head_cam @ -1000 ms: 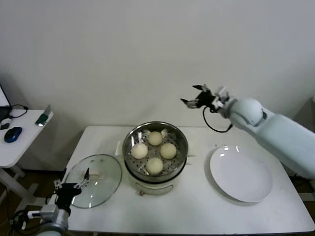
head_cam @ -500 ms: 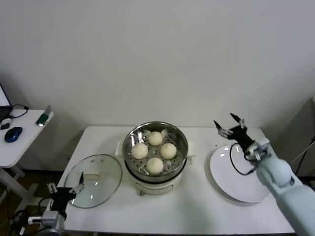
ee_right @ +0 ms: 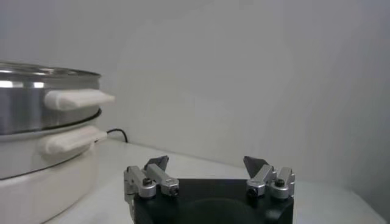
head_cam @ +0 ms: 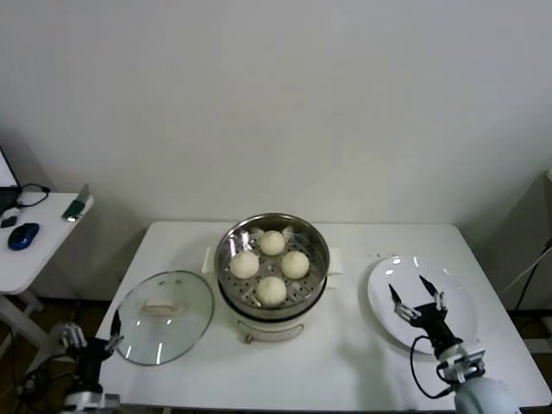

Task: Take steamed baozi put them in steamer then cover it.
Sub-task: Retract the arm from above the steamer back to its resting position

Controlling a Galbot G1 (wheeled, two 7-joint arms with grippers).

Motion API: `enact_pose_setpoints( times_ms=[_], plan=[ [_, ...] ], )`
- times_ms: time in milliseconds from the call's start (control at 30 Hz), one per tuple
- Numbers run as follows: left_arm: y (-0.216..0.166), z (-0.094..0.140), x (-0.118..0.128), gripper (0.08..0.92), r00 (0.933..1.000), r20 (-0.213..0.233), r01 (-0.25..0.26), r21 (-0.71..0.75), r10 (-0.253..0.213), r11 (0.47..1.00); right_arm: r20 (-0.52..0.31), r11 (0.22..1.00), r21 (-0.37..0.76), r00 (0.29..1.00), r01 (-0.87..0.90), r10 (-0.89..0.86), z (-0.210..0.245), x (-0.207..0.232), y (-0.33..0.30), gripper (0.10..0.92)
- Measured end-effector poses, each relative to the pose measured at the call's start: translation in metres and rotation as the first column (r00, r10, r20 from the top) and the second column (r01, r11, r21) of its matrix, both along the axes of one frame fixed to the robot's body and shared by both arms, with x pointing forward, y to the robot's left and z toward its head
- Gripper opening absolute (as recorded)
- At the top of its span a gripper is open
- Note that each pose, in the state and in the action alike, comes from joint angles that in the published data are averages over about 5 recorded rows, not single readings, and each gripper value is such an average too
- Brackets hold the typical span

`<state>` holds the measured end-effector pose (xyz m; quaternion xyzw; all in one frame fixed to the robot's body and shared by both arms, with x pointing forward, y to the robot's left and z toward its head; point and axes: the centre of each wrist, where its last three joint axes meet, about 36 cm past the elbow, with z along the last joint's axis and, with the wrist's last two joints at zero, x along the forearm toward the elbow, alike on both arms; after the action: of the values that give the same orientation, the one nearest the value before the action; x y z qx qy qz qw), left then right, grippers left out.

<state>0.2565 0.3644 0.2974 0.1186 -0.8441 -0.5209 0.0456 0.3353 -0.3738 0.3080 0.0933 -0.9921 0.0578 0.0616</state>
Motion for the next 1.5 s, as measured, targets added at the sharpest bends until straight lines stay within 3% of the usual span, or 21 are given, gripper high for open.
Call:
enact_pose_setpoints(
  times_ms=[233,533,933,1333,1500],
  plan=[
    [-0.003,-0.029,-0.002,0.823,0.9958,-0.028,0.091,0.235,-0.087,0.968,-0.006,1.000,0.019,1.000,0.019,-0.019,-0.013,-0.021,0.008,0.823],
    [-0.010,-0.057,0.006,0.823,0.9855,-0.084,0.168,0.347,-0.148,0.923,-0.009,0.999,0.024,0.999,0.033,-0.032,-0.023,-0.040,0.011,0.823],
    [-0.009,-0.074,0.035,0.823,0.9777,-0.128,0.205,0.408,-0.167,0.890,-0.008,0.999,0.023,0.999,0.048,-0.048,-0.028,-0.055,0.013,0.823],
    [-0.005,-0.077,0.067,0.823,0.9757,-0.143,0.213,0.437,-0.166,0.874,-0.013,0.999,0.019,0.999,0.051,-0.050,-0.034,-0.062,0.019,0.823],
    [-0.003,-0.077,0.073,0.740,0.9747,-0.153,0.215,0.446,-0.163,0.869,-0.013,0.999,0.017,0.999,0.050,-0.050,-0.036,-0.064,0.021,0.823]
  ],
)
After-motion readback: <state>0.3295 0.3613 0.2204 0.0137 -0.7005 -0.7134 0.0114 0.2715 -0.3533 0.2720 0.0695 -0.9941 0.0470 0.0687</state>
